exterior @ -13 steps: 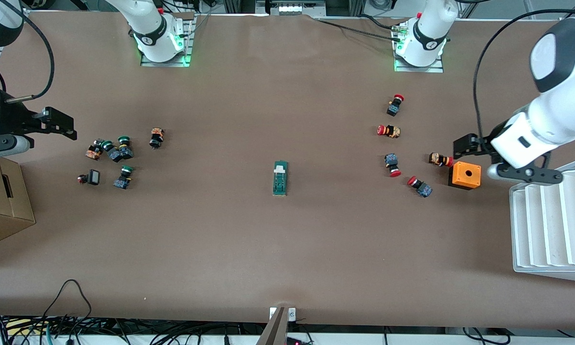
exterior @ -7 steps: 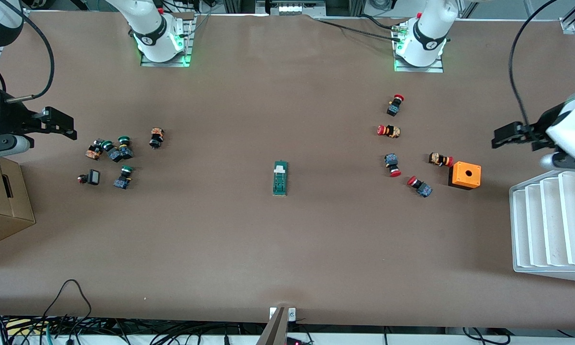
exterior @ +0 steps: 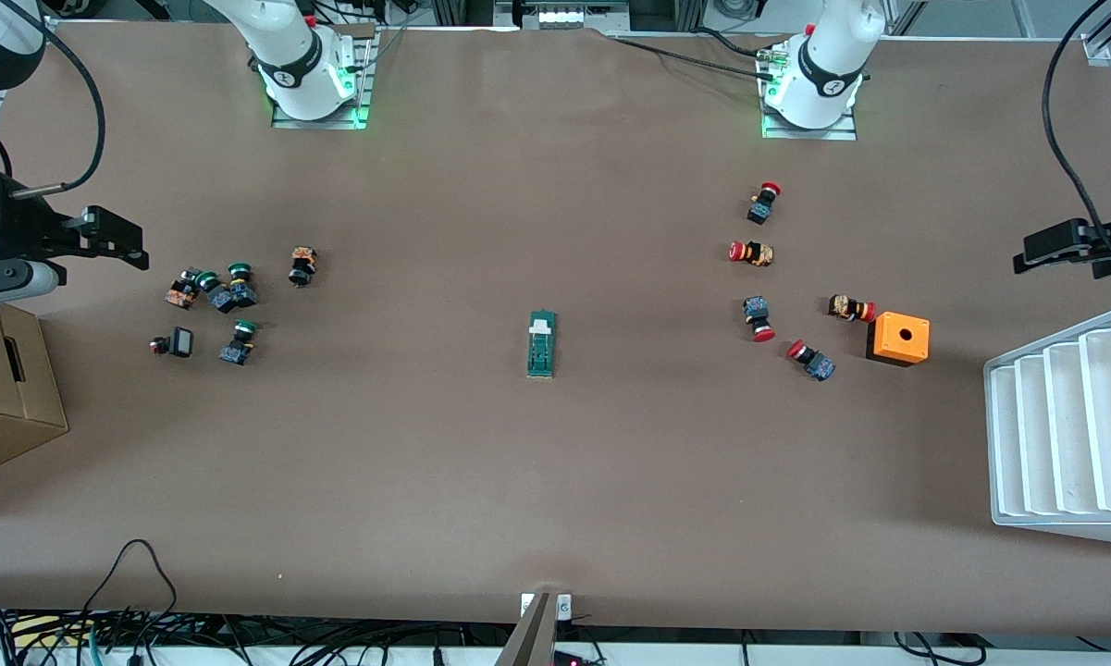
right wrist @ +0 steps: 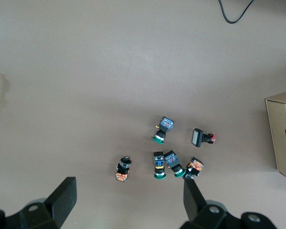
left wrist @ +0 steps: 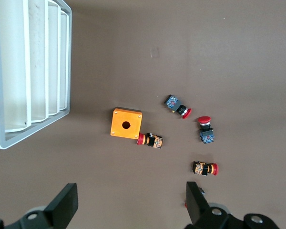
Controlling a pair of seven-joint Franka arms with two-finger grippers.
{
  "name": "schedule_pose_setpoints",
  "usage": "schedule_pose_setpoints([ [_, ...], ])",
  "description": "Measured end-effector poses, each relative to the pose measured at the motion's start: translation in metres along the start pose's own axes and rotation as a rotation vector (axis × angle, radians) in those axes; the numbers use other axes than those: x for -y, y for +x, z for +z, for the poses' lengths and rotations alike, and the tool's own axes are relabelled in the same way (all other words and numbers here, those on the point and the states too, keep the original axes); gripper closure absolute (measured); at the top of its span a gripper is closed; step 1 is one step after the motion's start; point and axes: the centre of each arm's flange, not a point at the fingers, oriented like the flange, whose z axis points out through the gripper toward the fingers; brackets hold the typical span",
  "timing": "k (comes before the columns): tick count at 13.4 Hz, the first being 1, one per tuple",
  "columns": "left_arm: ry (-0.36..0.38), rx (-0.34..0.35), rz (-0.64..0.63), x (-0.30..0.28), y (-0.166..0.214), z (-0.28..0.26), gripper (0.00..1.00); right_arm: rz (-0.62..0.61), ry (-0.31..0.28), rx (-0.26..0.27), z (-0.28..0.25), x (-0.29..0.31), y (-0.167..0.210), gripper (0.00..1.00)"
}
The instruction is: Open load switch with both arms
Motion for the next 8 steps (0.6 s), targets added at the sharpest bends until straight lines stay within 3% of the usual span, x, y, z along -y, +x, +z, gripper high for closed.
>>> schedule_pose_setpoints([
  [8, -0.001, 0.001, 0.027, -0.027, 0.004, 0.001, 0.0, 0.0, 0.0, -0.001, -0.001, 0.0, 0.0, 0.0],
])
